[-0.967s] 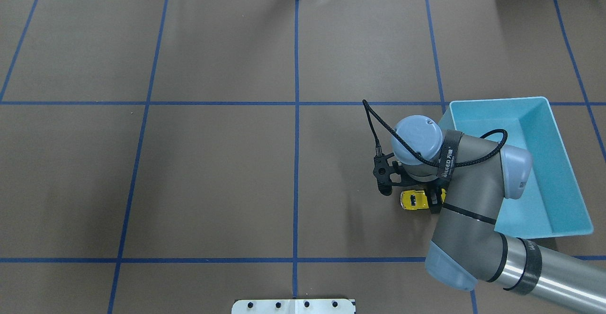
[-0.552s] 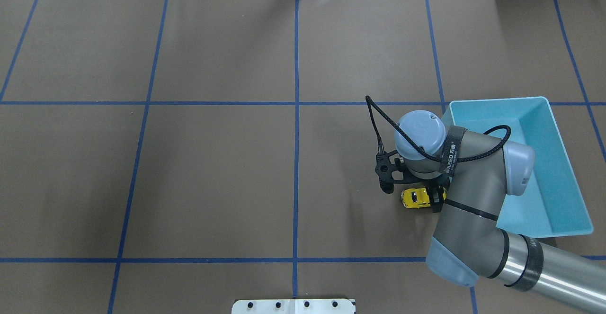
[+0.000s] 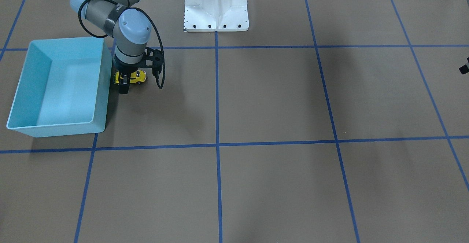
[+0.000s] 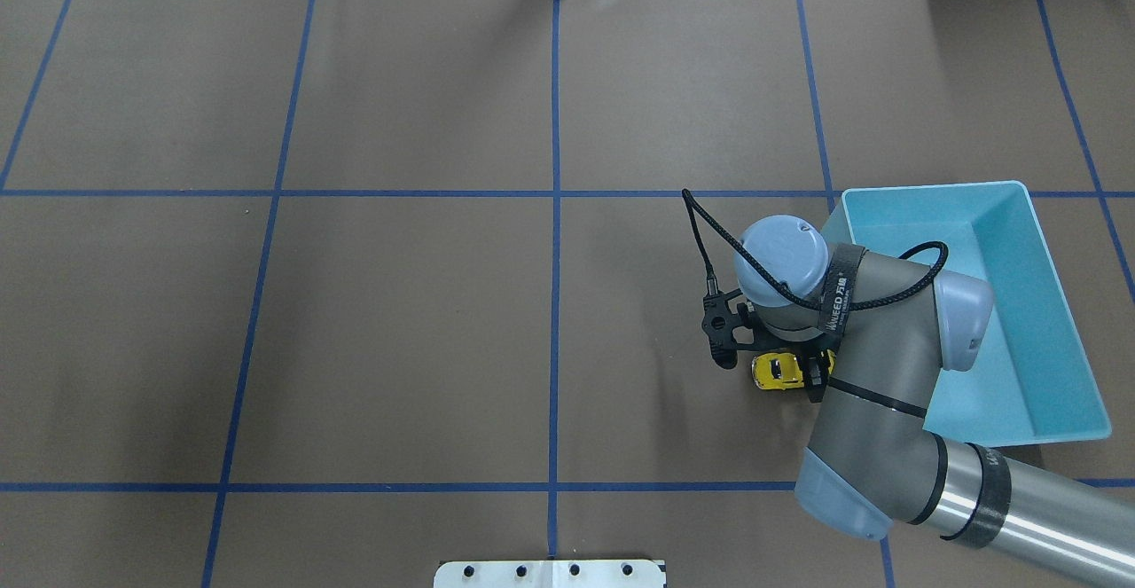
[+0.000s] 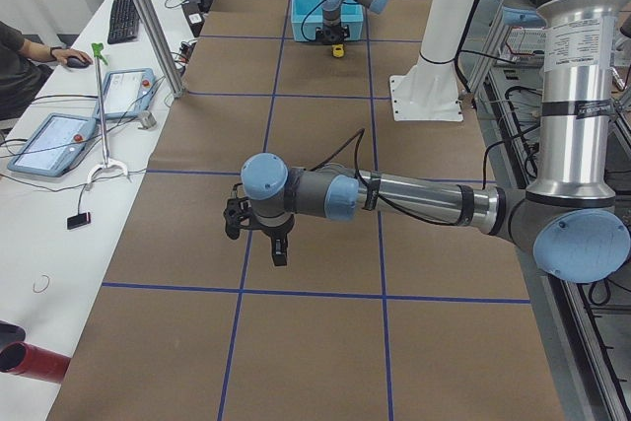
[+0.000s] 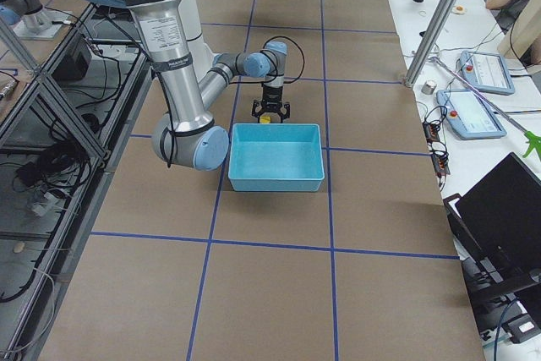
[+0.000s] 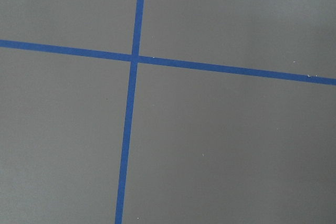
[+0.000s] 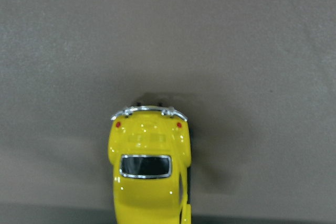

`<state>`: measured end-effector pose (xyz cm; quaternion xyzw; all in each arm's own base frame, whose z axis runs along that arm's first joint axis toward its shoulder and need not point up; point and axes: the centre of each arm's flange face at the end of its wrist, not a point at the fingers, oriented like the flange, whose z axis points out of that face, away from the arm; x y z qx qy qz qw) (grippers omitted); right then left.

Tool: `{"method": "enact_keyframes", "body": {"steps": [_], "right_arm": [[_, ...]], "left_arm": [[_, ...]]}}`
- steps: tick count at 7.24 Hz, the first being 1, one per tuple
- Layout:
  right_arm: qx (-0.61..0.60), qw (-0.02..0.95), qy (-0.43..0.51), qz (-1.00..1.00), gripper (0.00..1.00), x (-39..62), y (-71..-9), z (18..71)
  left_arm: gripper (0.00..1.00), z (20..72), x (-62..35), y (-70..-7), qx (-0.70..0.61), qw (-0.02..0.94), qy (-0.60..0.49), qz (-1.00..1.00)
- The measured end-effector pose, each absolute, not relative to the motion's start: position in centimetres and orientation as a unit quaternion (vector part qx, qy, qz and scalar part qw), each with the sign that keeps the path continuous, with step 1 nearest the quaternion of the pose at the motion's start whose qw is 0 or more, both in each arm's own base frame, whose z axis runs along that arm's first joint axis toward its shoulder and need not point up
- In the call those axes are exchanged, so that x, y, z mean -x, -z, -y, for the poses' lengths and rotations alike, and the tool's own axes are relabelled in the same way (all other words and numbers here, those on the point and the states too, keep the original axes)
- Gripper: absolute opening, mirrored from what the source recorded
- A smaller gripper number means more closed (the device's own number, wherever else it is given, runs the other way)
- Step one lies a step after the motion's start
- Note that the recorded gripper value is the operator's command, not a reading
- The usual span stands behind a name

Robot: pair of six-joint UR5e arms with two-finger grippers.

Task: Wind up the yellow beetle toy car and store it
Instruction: 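Close the right gripper around the yellow car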

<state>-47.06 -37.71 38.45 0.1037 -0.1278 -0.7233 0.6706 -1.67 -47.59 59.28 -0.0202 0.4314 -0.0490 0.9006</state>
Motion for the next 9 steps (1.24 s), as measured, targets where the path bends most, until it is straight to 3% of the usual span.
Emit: {"method": "enact_keyframes", "body": {"steps": [1,3,9], "right_arm": [[-0.103,0.670,0.724,0.128,0.59,47.14,-38.50,37.66],[-0.104,0.670,0.724,0.128,0.51,47.42,-38.42,37.40],[-0.105,0.666,0.726,0.136,0.53,47.96,-37.96,36.90]], "left_arm": [[1.00,47.50,1.67,-59.51,0.022,0.901,0.049,-0.431],[1.00,47.43,1.67,-59.85,0.024,0.901,0.050,-0.431],[1.00,47.38,1.69,-59.97,0.026,0.901,0.051,-0.430]]}}
